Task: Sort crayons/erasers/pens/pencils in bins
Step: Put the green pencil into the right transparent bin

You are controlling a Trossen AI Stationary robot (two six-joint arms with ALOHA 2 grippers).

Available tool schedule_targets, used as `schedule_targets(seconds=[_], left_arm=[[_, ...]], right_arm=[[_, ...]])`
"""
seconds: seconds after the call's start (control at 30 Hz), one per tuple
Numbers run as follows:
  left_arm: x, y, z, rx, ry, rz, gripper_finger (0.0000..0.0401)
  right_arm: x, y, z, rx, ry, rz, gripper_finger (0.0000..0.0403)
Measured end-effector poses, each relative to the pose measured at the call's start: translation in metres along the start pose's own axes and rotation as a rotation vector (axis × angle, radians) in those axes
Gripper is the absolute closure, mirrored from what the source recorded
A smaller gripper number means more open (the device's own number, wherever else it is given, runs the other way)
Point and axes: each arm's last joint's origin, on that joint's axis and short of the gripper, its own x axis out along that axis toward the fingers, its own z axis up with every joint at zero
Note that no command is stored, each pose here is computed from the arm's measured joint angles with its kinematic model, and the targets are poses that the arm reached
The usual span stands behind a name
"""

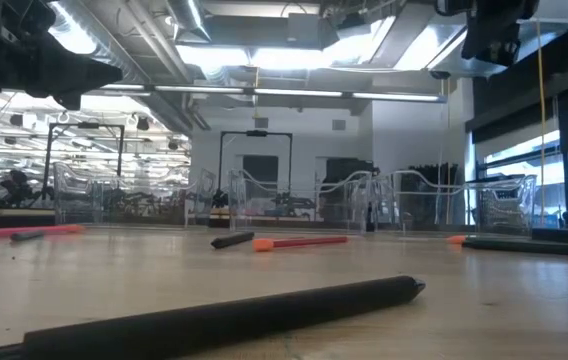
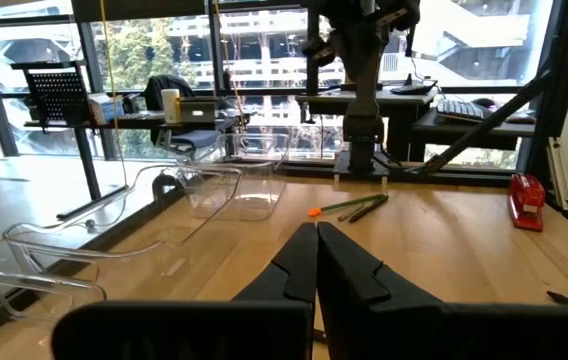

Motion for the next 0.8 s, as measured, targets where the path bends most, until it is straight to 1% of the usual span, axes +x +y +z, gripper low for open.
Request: schedule_targets(seconds=[0.07,0.13,0.23,0.3,0.37,0.47,0.63,0.7,0.8], left_arm=[[0.000,0.000,0.002,-0.016,-0.023,0.002,0.0401],[-0.001,0.001,0.011,-0.038,-0.079,0.013,0.0401],[-0.005,0.005,0.037,-0.086,-0.173,0.012,0.0401],[-0.009,0.008,0.055,-0.093,-0.189,0.013,0.0401],[-0.012,0.011,0.075,-0.069,-0.181,0.005,0.0401],[-0.012,0.011,0.100,-0.008,-0.106,-0.008,0.0401],[0.004,-0.001,0.133,0.137,0.096,-0.022,0.0401],[0.013,-0.008,0.143,0.184,0.178,-0.026,0.0401],[0.025,-0.016,0.157,0.221,0.276,-0.025,0.0401]], right_arm=[[0.002,0.000,0.001,-0.015,0.005,-0.006,0.0400],[0.004,0.000,0.002,-0.030,0.010,-0.010,0.0399],[0.006,0.000,0.003,-0.042,0.016,-0.020,0.0399],[0.008,0.000,0.004,-0.021,0.021,-0.023,0.0399],[0.010,0.000,0.004,0.003,0.031,-0.028,0.0399],[0.017,-0.001,0.004,0.050,0.081,-0.054,0.0399],[0.036,-0.004,0.003,0.159,0.211,-0.136,0.0398],[0.046,-0.005,0.005,0.174,0.255,-0.163,0.0398],[0.060,-0.005,0.008,0.176,0.297,-0.187,0.0396]])
